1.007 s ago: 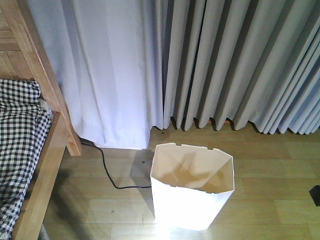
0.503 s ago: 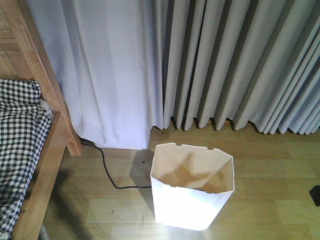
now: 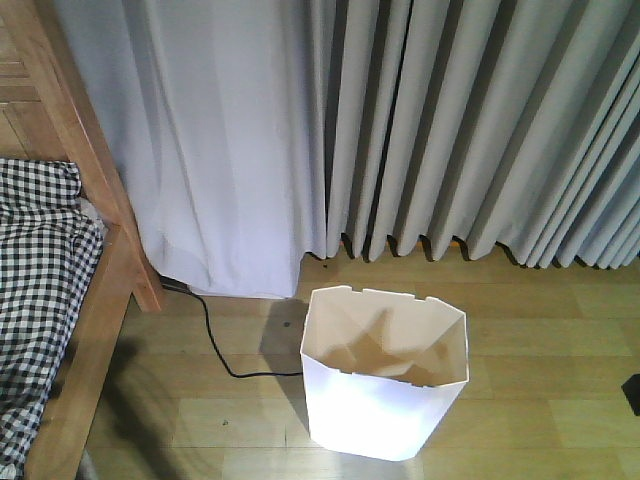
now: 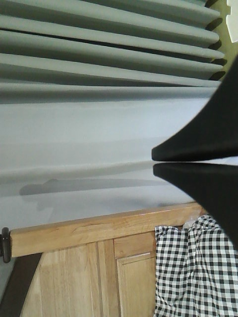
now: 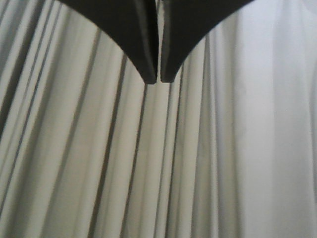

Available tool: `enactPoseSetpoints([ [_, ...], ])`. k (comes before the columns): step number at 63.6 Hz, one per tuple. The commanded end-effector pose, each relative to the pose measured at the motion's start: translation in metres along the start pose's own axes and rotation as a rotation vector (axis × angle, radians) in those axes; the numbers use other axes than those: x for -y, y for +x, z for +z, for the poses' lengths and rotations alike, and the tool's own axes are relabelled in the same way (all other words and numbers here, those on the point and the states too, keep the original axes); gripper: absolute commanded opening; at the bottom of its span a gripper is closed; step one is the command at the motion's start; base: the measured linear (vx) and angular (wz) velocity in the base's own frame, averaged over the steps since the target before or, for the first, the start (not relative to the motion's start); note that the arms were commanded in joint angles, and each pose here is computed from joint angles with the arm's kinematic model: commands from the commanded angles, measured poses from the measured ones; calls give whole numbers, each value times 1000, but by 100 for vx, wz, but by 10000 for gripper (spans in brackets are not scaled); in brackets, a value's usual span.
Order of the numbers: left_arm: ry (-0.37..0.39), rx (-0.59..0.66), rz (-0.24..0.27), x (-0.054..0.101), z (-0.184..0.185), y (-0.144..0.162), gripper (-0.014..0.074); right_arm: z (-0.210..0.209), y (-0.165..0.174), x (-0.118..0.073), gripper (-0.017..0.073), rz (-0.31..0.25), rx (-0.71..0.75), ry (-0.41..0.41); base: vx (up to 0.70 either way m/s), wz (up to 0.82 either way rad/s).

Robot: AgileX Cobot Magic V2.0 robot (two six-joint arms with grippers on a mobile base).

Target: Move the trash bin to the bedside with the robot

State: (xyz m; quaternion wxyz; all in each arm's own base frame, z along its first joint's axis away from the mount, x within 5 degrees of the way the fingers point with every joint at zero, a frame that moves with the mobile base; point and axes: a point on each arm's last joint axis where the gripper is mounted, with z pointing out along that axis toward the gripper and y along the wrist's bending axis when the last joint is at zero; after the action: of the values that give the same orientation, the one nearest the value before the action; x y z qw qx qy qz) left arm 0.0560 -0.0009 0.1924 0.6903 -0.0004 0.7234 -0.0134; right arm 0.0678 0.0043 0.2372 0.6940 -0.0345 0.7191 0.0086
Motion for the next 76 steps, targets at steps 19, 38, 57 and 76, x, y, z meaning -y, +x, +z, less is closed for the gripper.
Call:
enactPoseSetpoints([
  [19, 4, 103, -5, 0, -2, -15, -6, -3, 23, 6, -9, 13, 39, 104, 0, 0],
  [38, 4, 102, -5, 0, -2, -15, -6, -10, 44, 3, -9, 22, 51, 68, 0, 0],
  [57, 4, 102, -5, 0, -2, -15, -6, -10, 43, 2, -9, 30, 58, 68, 0, 0],
  [76, 4, 102, -5, 0, -2, -15, -6, -10, 43, 2, -9, 30, 58, 68, 0, 0],
])
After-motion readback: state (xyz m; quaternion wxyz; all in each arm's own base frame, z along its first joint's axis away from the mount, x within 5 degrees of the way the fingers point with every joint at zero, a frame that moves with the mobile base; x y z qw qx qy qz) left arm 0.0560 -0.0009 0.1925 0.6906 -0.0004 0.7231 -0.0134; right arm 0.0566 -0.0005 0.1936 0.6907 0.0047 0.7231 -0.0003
